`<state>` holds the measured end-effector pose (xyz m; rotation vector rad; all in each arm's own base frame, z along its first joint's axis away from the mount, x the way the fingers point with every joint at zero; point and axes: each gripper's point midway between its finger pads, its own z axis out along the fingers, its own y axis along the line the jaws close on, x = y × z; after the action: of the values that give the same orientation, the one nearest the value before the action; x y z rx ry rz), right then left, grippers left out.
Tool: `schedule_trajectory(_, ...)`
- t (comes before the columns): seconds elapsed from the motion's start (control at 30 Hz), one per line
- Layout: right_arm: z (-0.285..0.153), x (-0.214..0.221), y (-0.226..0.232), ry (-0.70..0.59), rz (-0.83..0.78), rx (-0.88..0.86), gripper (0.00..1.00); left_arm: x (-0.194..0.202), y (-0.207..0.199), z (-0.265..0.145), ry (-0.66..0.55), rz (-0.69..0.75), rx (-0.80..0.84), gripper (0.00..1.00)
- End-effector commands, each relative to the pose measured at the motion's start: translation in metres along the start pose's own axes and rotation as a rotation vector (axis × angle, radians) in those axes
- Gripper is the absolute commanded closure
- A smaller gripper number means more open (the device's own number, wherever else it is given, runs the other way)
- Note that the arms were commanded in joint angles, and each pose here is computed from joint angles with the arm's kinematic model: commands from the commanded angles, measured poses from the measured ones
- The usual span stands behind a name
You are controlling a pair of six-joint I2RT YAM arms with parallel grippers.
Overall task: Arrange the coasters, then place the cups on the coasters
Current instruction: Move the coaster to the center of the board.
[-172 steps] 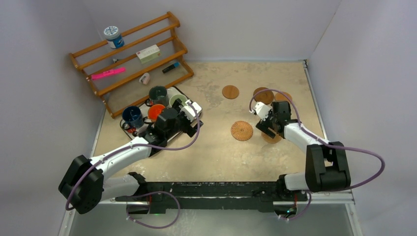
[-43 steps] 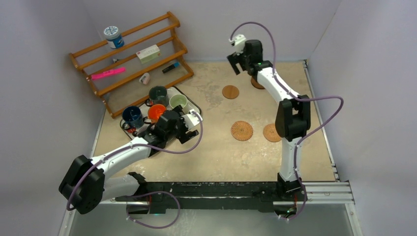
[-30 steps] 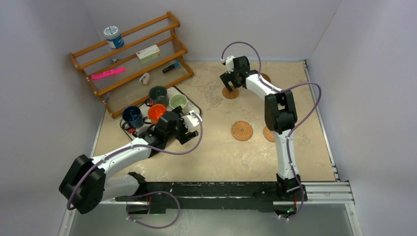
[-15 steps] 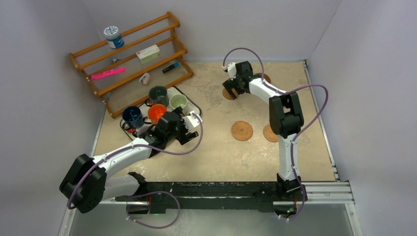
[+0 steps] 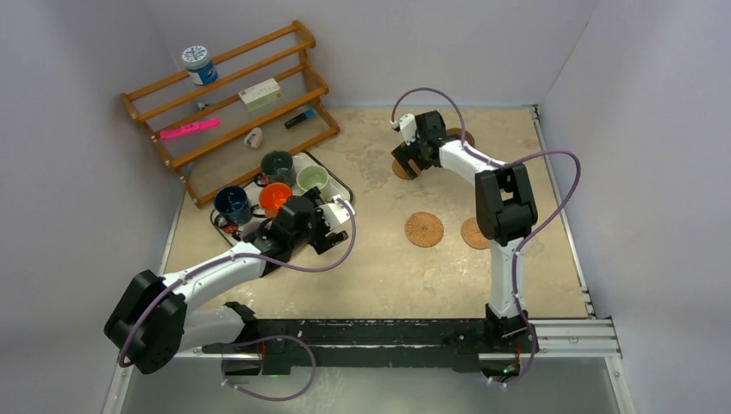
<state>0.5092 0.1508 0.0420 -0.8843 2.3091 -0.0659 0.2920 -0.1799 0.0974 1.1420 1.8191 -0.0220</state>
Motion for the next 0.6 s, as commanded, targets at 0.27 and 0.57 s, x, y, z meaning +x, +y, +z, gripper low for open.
schedule_trajectory(0.27, -0.091, -0.077, -0.014, -0.221, 0.012, 0.001, 0.01, -0.003, 0.001, 0.005, -0.028, 0.011, -0.002, 0.00)
schedule_trajectory(0.57, -0.118, -0.017, 0.014, -0.125, -0.082, -0.075, 0.01, -0.005, 0.000, 0.005, -0.037, 0.010, 0.003, 0.00)
